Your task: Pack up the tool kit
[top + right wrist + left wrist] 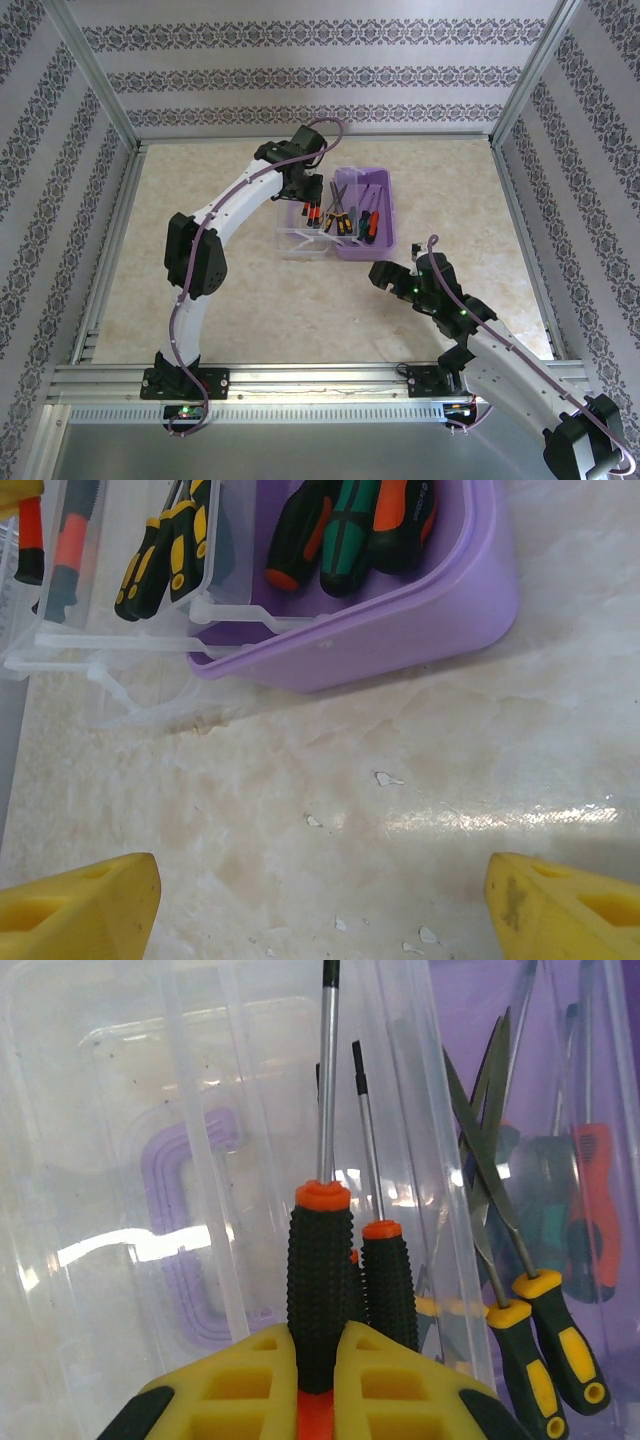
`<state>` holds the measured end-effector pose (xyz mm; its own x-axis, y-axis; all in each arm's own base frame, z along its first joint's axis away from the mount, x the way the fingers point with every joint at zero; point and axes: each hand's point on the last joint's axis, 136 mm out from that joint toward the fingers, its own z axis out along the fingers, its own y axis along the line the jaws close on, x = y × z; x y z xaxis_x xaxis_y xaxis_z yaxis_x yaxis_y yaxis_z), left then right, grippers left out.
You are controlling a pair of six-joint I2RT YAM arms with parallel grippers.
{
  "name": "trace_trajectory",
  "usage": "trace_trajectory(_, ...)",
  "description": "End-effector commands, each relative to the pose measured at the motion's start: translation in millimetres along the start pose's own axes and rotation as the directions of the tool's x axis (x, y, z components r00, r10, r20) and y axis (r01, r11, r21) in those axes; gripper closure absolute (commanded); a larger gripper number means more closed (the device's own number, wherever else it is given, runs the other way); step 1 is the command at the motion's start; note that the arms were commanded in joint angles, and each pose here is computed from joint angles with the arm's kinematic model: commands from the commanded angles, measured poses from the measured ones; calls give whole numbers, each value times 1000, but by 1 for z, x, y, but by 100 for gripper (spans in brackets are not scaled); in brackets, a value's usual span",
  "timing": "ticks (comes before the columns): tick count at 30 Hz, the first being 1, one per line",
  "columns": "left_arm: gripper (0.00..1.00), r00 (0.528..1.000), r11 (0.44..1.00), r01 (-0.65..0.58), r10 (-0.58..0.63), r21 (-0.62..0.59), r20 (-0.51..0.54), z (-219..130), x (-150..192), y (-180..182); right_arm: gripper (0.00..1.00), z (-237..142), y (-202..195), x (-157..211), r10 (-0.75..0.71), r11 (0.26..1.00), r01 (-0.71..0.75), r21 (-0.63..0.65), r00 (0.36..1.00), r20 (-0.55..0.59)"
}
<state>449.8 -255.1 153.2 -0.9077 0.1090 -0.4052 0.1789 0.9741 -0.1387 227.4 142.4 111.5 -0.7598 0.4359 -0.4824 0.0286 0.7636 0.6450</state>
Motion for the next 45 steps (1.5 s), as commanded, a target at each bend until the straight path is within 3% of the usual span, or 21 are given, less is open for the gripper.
trace_trajectory(1, 89, 999, 1000, -2, 1, -18, -51, 1, 9, 8, 15, 0, -3, 1, 8, 1000, -8, 4, 1000, -10)
trace_trajectory(19, 81, 997, 999, 25, -27, -36, -67, 4, 18, 13, 15, 2, -3, -2, 11, 1000, -11, 2, 1000, -8)
trace_trajectory(27, 72, 999, 999, 32, -33, -26, -37, -9, 13, 13, 15, -1, -1, -4, 5, 1000, -5, 2, 1000, -2)
trace_trajectory(45, 71, 996, 998, 42, -39, -37, 77, -65, -2, 27, 15, -10, -2, -11, -32, 999, 32, 27, 999, 17)
